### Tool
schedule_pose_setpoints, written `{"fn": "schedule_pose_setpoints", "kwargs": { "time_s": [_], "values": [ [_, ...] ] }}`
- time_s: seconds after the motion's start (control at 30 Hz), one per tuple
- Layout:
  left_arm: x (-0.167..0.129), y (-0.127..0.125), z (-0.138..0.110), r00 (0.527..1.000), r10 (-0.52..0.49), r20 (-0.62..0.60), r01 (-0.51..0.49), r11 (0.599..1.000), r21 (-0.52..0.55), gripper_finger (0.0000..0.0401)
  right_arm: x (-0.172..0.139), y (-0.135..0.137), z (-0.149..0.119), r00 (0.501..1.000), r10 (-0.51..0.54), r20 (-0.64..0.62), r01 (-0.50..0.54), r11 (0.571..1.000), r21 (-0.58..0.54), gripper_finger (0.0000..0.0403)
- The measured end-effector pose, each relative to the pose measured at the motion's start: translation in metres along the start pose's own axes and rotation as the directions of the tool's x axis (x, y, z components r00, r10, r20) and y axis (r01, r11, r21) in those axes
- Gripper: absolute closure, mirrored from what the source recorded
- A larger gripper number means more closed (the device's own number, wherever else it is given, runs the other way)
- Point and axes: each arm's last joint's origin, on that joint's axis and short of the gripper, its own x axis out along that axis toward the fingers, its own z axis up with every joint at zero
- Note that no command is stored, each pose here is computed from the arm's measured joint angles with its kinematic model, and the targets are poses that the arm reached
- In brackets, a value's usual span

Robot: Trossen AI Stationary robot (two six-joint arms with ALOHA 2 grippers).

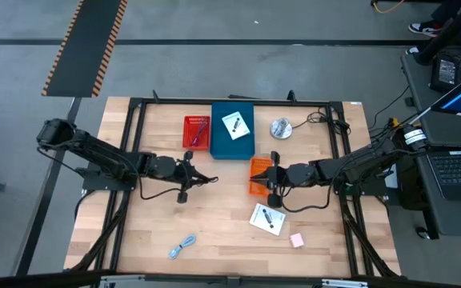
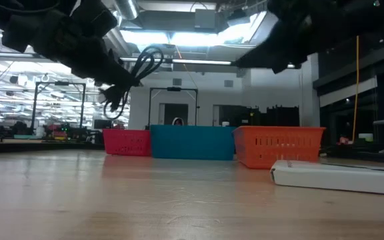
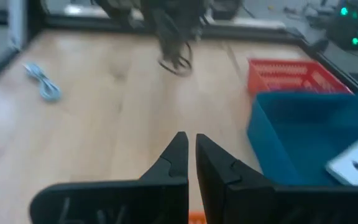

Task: Pick and place items into bin
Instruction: Put the black charger cable into the red bin

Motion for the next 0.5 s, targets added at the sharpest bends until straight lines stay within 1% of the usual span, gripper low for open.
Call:
{"fn": "schedule_pose_setpoints", "kwargs": {
  "time_s": [0.13,0.27,0.33,0.43,0.5],
  "values": [
    [-0.004,0.007,0.006,0.999,0.028,0.042,-0.029,0.999,0.031,0.0368,0.000,0.001,0.005,0.998,0.020,0.053,-0.021,1.000,0.014,0.0391],
    [-0.015,0.018,0.016,0.992,0.073,0.102,-0.074,0.997,0.007,0.0368,0.000,0.001,0.005,0.999,0.020,0.050,-0.020,1.000,0.013,0.0391],
    [-0.020,0.026,0.018,0.984,0.139,0.106,-0.134,0.989,-0.054,0.0368,0.000,0.001,0.005,0.999,0.020,0.050,-0.019,1.000,-0.014,0.0391],
    [-0.025,0.038,0.014,0.966,0.252,0.058,-0.242,0.960,-0.141,0.0368,0.000,0.000,0.006,0.998,0.012,0.055,-0.007,0.996,-0.086,0.0391],
    [-0.027,0.045,0.012,0.958,0.285,0.032,-0.273,0.942,-0.194,0.0368,0.000,-0.001,0.007,0.997,0.006,0.072,0.002,0.994,-0.113,0.0391]
  ]
}}
